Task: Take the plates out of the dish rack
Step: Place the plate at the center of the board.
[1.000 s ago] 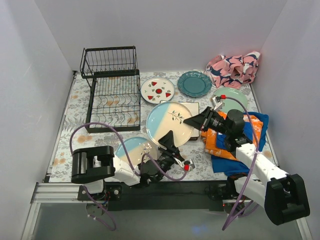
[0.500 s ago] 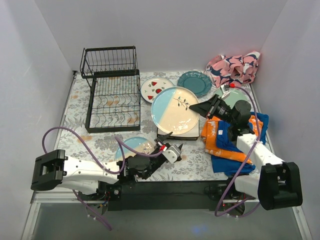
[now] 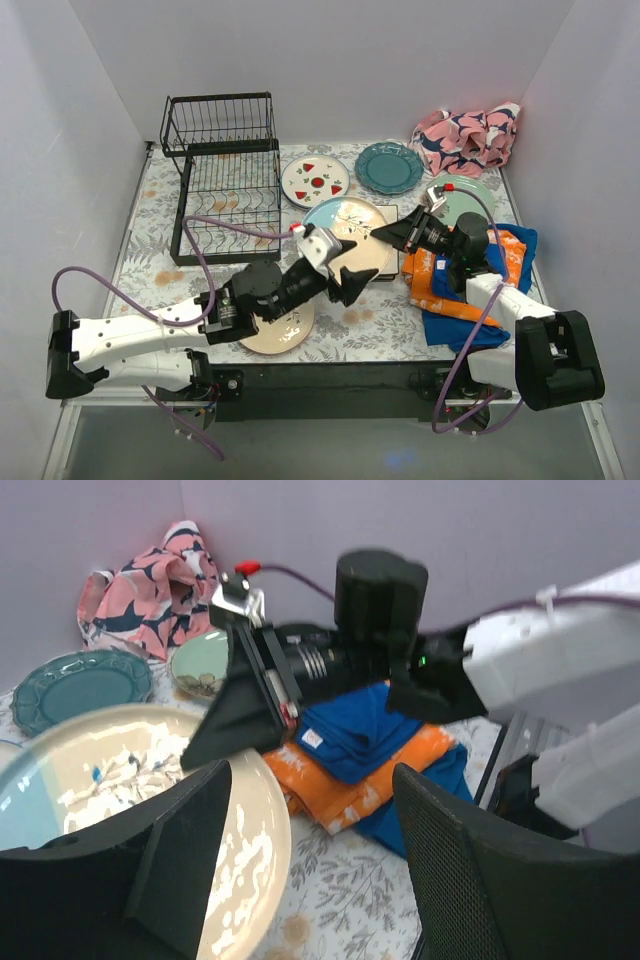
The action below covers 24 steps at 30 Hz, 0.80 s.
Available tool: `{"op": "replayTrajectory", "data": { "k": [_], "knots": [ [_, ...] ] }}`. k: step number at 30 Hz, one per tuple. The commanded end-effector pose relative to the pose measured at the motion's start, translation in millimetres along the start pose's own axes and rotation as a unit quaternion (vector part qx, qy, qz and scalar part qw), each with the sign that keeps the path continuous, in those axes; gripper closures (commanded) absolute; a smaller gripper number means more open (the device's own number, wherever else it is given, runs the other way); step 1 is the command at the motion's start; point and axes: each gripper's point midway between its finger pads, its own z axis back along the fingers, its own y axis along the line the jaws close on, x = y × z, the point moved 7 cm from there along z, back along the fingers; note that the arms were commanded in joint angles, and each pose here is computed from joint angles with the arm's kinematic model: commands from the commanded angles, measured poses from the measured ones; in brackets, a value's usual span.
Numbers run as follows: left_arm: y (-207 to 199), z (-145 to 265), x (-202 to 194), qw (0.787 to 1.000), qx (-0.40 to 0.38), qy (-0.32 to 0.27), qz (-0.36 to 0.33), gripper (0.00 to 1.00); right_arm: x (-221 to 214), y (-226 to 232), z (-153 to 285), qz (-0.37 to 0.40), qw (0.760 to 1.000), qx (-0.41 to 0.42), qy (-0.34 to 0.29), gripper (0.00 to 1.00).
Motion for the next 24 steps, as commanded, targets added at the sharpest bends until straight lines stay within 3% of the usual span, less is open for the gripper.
{"op": "replayTrajectory", "data": {
  "k": [1, 4, 11, 18, 24],
  "knots": [
    [14, -8, 14, 0.998, -0.019, 0.011, 0.063, 0.36, -11, 14, -11, 0.045, 0.998, 0.046, 0.007, 0.99],
    [16, -4, 20, 0.997, -0.026, -0.003, 0.075, 0.36, -29, 9, -20, 0.042, 0.998, 0.042, 0.029, 0.99],
    [11, 25, 58, 0.985, -0.07, -0.107, 0.112, 0.36, -69, 10, -41, 0.04, 0.995, 0.044, 0.079, 0.99],
    [25, 34, 65, 0.985, -0.018, -0.129, 0.109, 0.35, -98, 6, -59, 0.049, 0.992, 0.034, 0.11, 0.99],
    [28, 52, 64, 0.983, -0.021, -0.143, 0.117, 0.35, -121, 3, -73, 0.047, 0.988, 0.028, 0.143, 0.99]
  ]
}}
